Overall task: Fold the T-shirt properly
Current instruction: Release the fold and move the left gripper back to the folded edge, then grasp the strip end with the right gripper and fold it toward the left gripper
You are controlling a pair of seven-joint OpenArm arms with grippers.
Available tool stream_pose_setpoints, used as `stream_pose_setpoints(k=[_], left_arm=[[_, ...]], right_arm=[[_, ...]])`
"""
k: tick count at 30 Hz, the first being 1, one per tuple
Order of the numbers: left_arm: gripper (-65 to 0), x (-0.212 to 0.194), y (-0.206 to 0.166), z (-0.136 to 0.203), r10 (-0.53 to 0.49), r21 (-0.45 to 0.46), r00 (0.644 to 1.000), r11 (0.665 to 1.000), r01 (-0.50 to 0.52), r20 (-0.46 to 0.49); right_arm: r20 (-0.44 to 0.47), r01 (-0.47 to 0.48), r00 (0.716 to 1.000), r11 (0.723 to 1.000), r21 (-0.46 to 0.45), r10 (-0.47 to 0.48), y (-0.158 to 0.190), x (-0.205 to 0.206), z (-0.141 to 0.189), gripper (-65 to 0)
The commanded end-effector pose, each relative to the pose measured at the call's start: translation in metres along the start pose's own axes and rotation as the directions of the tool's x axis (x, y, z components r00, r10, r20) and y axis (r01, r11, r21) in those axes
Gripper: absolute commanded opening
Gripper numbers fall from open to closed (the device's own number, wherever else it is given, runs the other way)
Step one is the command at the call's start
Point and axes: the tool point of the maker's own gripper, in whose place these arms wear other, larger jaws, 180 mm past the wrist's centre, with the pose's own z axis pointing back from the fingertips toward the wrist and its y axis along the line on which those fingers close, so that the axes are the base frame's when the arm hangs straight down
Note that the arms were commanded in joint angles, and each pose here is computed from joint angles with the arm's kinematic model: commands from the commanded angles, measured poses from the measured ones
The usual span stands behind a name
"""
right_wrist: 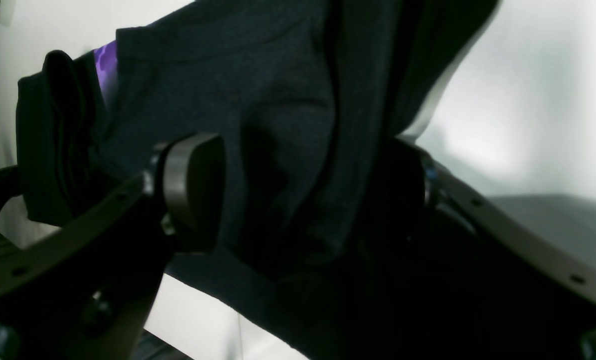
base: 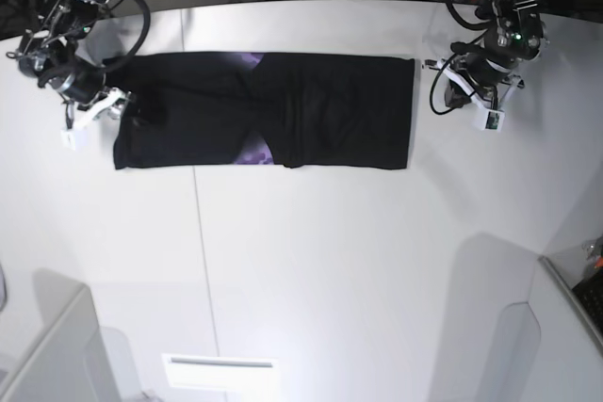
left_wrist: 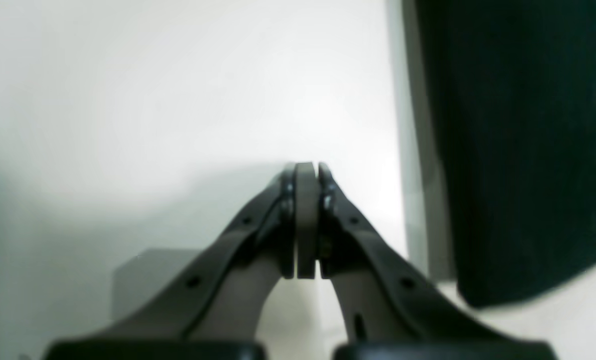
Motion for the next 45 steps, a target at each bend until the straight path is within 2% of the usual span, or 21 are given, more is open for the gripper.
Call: stream_pose_setpoints(k=[1,3,9,10,14,24,28,30,35,42,45], left_arm=[[-65.0,0.002,-0.003,0.001,-0.013,-0.010,1.000,1.000,0.013,0.001],[-65.0,0.000,-0.010,-0.002,-0.017,-0.027,1.000,1.000,0.017,-0.003],[-65.0,-0.001,-0.036,-0.014,-0.050,-0.095,0.998,0.994,0.048,-0.023],[-65.0,-0.004,-0.036,-0.016,-0.048,-0.098,0.998,0.994,0.045,-0.031],[-65.0,-0.007,-0.047,-0.022,-0.060,-0.128,0.997,0.990,0.054,-0.046],[-65.0,-0.003,-0.076,-0.034,-0.104,-0.200,0.993,0.976,0.092,-0.051],[-65.0,0.005,-0.086,-0.039,-0.085,-0.193,0.995,0.978,0.075,-0.047],[-65.0,0.004,-0.093,-0.041,-0.080,-0.191,0.995,0.979,0.068,-0.054],[-65.0,0.008,-0.107,-0.044,-0.098,-0.216,0.994,0.973,0.085,-0.050],[-65.0,0.009,-0.119,-0.046,-0.092,-0.239,0.995,0.968,0.079,-0.045],[-65.0,0.008,-0.123,-0.046,-0.094,-0.246,0.995,0.966,0.080,-0.045]], right_arm=[[-0.027,-0.014,1.000,1.000,-0.028,0.013,-0.006,-0.003,0.003,-24.6],[-0.027,-0.015,1.000,0.999,-0.029,0.014,-0.006,-0.003,0.004,-32.4],[-0.013,0.027,1.000,1.000,-0.007,-0.027,-0.009,-0.003,-0.006,-62.1],[-0.006,0.035,0.999,0.999,-0.003,-0.035,-0.009,-0.003,-0.008,-65.0],[0.014,0.034,0.999,0.999,-0.009,-0.034,-0.012,0.000,-0.007,-65.0],[0.092,-0.092,0.991,0.994,-0.063,0.098,-0.003,0.036,0.017,-65.0],[0.097,-0.100,0.989,0.991,-0.087,0.108,0.004,0.044,0.025,-65.0],[0.115,-0.130,0.983,0.987,-0.097,0.141,0.011,0.052,0.031,-65.0],[0.115,-0.274,0.952,0.957,-0.095,0.284,0.046,0.059,0.035,-65.0],[0.154,-0.263,0.950,0.962,-0.072,0.271,0.078,0.058,0.036,-65.0],[0.123,-0.295,0.946,0.954,-0.047,0.299,0.094,0.052,0.032,-65.0]])
